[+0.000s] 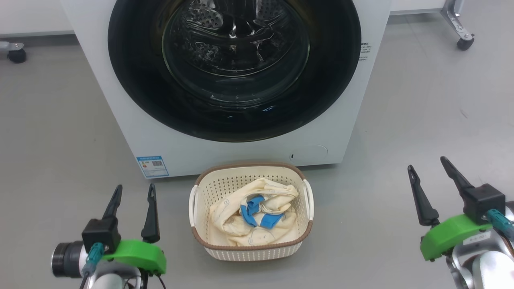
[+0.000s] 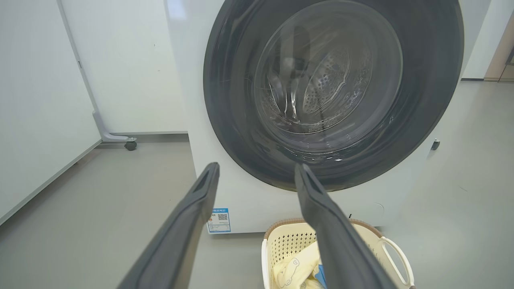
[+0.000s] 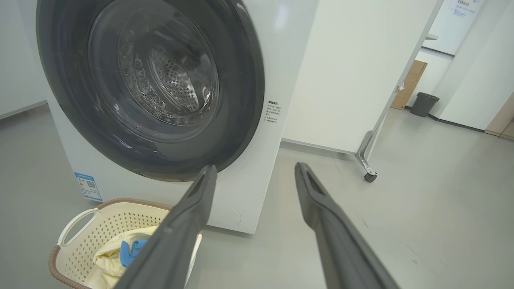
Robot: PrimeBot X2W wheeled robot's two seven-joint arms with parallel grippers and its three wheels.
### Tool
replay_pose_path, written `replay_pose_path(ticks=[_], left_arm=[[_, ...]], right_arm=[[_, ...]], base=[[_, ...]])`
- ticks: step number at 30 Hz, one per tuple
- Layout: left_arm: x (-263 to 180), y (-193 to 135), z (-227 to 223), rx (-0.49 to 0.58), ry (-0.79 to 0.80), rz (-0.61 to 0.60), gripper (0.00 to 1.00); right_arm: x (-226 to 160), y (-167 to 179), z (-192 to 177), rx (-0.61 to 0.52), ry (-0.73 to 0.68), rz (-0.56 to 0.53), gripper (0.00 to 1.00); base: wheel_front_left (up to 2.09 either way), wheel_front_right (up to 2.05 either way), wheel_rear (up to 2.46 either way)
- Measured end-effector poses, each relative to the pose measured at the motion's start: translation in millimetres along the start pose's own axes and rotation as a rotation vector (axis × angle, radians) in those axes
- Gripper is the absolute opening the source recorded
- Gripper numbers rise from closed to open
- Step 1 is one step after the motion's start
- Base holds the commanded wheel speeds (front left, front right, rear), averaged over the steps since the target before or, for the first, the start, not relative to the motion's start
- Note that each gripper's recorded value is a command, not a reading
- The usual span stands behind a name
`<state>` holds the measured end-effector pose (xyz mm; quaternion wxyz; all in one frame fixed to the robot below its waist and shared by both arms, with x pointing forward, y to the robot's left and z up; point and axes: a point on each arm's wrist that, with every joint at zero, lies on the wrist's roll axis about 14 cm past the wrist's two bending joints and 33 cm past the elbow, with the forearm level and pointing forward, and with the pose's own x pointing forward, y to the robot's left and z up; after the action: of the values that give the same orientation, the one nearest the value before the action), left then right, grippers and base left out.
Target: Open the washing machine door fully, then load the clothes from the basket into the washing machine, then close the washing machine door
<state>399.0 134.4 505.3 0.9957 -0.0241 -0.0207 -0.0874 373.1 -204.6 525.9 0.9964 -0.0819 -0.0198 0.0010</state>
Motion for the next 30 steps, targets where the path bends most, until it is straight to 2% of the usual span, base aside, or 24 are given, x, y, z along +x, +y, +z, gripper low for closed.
replay_pose_path(ticks=[19, 30], left_arm=[[-0.5, 2.9, -1.1, 0.000, 0.004, 0.014, 1.00], [2.2, 4.1, 5.1, 0.010, -0.013, 0.023, 1.00]], right_arm=[[0.4, -2.6, 1.8, 0.000, -0.009, -0.008, 1.00], [-1.8, -6.2, 4.3, 0.003, -0.016, -0.021, 1.00]], base=[[0.01, 0.01, -0.03], [0.64, 0.64, -1.27]])
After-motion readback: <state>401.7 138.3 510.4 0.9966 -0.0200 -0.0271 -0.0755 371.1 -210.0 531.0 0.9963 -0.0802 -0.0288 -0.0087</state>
